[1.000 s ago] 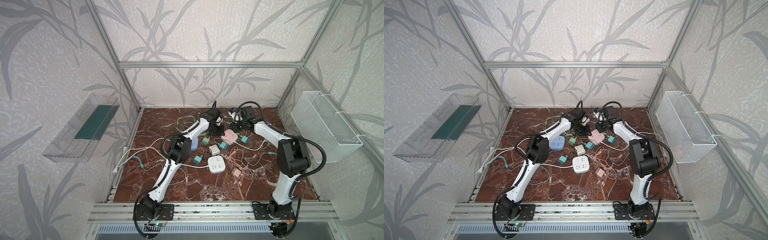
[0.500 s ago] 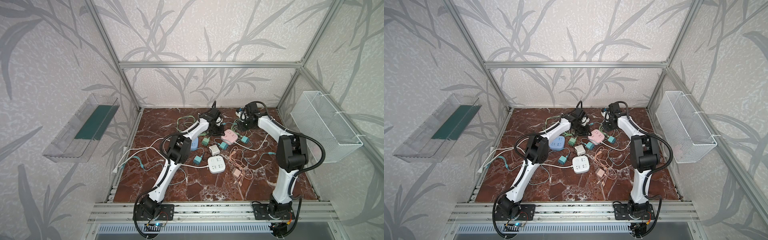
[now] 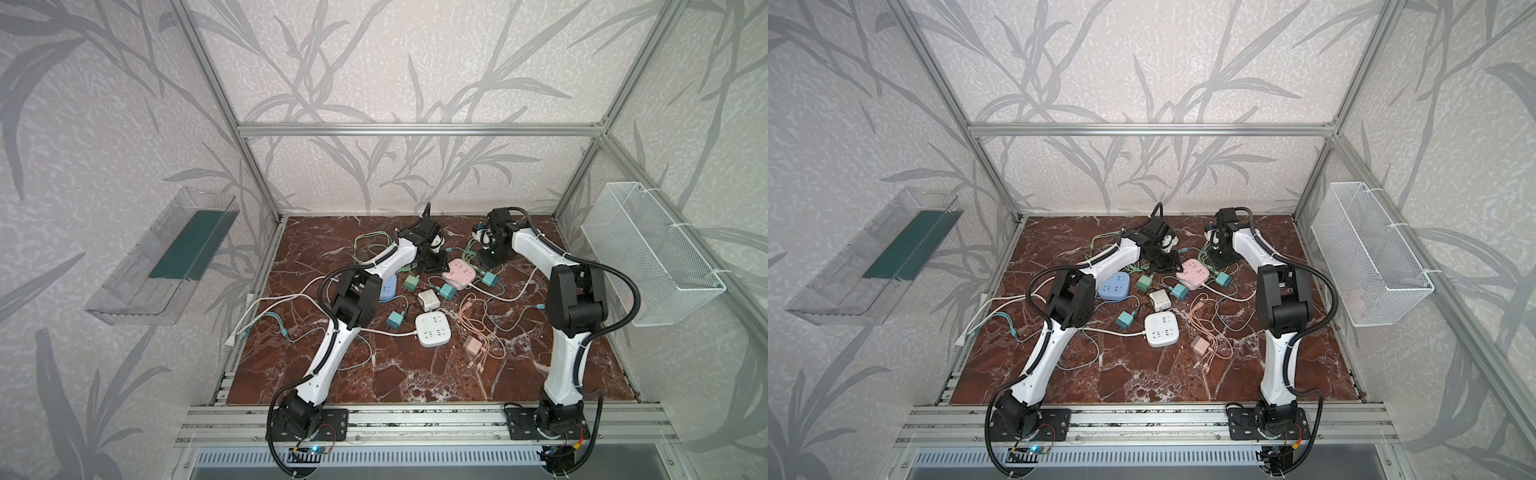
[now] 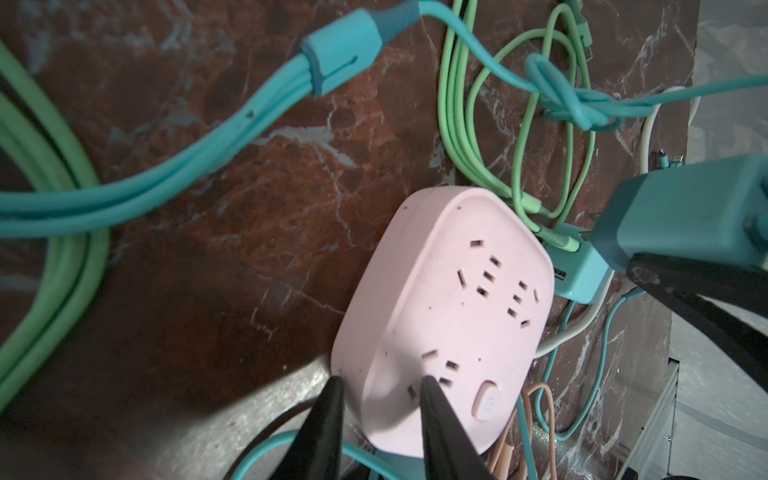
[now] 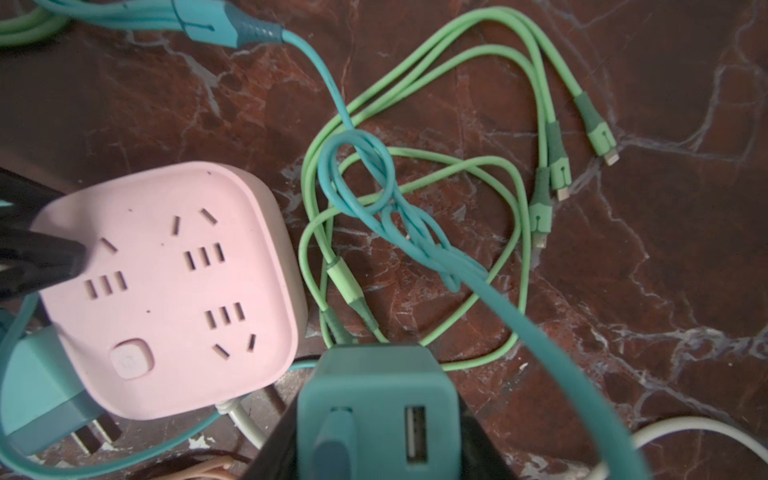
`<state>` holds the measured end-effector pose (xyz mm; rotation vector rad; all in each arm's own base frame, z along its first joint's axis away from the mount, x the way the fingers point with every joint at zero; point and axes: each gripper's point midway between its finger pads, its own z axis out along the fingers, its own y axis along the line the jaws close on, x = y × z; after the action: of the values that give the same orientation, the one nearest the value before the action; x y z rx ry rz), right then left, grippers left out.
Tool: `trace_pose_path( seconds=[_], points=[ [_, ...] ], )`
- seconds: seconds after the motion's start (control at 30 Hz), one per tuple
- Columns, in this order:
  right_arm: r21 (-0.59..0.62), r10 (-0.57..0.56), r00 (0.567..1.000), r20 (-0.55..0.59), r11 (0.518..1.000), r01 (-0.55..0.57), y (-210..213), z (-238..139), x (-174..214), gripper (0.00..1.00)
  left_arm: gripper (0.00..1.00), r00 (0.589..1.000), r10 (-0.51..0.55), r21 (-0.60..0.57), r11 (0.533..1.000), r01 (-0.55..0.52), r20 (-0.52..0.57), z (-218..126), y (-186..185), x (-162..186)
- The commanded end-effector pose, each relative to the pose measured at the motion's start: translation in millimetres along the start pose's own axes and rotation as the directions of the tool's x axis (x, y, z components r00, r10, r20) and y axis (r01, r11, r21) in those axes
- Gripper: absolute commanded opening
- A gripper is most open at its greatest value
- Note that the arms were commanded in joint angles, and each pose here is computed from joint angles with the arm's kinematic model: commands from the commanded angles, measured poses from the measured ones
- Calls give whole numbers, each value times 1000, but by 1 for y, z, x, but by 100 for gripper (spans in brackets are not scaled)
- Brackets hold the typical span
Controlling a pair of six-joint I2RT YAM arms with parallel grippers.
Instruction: Pull the plug off the socket
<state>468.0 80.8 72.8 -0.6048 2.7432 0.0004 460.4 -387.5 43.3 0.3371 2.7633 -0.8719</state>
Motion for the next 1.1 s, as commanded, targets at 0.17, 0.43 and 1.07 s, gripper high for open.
trace_pose_path(
  seconds=[0.17, 0.43, 1.07],
  points=[
    [22, 20, 998, -62, 1000, -19, -6, 12, 7, 34, 33, 999, -26, -11, 1000, 26, -20, -5, -1, 16],
    [1, 44, 995, -93, 999, -44, -3, 20, 8, 45, 37, 999, -13, 47, 999, 11, 32, -15, -17, 8],
    [-26, 103, 989, 107, 995, -100, 0, -25, -28, 63, 54, 980, 34, 57, 997, -46, 197, -50, -30, -13]
  ],
)
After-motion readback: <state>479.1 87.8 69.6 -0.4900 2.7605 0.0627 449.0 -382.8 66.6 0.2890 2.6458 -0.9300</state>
